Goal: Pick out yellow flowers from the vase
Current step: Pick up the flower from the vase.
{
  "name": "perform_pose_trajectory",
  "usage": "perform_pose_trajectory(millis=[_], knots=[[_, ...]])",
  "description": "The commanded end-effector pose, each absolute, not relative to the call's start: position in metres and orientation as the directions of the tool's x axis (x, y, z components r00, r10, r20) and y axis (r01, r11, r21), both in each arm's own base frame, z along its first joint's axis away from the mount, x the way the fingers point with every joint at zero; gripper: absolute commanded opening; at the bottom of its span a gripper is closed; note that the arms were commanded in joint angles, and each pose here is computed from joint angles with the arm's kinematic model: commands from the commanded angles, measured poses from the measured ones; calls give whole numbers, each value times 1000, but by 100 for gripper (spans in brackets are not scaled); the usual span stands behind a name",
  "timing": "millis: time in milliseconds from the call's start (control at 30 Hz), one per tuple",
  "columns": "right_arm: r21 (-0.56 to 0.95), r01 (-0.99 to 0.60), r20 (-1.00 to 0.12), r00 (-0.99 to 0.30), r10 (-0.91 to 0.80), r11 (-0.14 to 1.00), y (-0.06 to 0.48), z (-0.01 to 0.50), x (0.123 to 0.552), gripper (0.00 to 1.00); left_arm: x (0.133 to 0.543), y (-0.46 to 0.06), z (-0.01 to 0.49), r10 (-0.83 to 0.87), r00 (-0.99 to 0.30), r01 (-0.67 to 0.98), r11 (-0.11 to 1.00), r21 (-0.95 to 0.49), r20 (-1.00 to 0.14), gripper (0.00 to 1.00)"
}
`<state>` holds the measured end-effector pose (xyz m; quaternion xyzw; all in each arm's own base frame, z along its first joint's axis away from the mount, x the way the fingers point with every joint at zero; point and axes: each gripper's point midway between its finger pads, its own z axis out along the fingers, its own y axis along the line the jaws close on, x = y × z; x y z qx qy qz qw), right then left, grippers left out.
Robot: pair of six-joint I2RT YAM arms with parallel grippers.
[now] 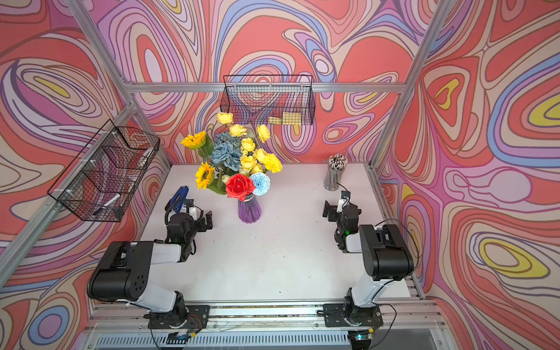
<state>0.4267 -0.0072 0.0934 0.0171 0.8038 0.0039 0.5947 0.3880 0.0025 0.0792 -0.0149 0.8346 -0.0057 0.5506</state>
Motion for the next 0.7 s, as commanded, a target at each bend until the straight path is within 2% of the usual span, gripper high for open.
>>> perform_pose_trajectory(millis=[0,667], knots=[[21,21,-958,-286,26,1000,-6,94,429,98,393,1,87,-18,-363,3,1000,-21,-931,100],[19,26,-959,-283,25,999,-7,94,429,98,393,1,87,-17,-365,2,1000,-19,-931,100]])
